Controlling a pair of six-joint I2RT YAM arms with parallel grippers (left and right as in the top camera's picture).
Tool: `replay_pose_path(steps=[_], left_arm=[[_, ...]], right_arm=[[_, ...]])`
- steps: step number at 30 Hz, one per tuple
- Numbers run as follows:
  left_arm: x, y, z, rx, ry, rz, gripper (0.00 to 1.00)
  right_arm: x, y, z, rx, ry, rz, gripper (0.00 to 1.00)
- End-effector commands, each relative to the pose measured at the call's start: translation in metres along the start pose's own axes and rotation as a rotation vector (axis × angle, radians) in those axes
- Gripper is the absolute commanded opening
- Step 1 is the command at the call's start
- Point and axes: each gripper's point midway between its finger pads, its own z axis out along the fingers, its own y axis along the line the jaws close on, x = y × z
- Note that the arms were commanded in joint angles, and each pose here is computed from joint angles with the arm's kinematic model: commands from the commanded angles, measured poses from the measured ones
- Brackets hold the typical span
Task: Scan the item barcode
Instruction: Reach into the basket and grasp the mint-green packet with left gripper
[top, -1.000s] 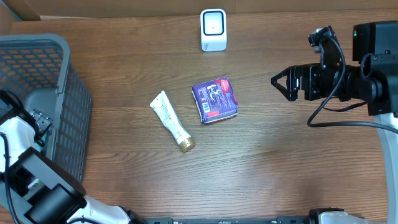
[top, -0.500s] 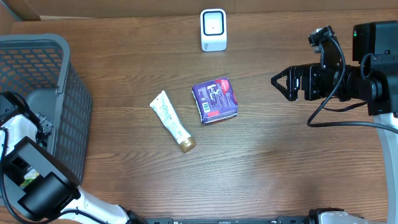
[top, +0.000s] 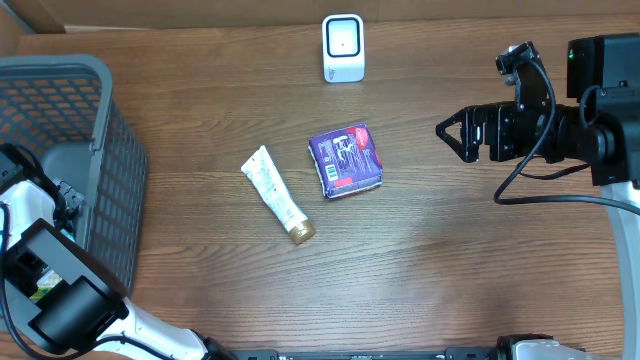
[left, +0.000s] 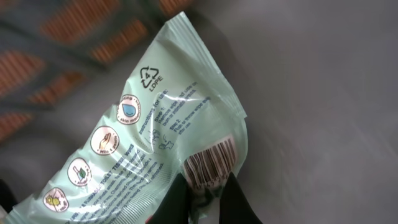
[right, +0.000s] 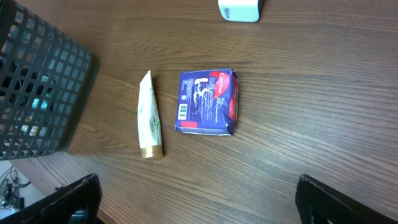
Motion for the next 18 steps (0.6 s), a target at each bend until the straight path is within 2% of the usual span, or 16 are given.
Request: replay_pose_path(steps=[1,6,9,18], left_arm=[[-0.006,-0.024,-0.026,0.132,0.008,0.006,0.04],[-0.031,-0.048,-0.085,0.270,-0.045,0.026,0.04],[-0.034,-0.052,-0.108,0.288,-0.067,0.053,0.04],[-0.027,-0.046,-0.111,0.239,-0.059,0.094,0.04]], right_arm=[[-0.006,0.003,-0.006,0.000,-0.023,-0.017,1.00],[-0.007,0.003,-0.006,0.000,-0.027,-0.020,1.00],[-0.009,0.003,-0.006,0.000,-0.036,-0.025,1.00],[-0.010,0.003,-0.006,0.001,-0.041,-0.028,1.00]])
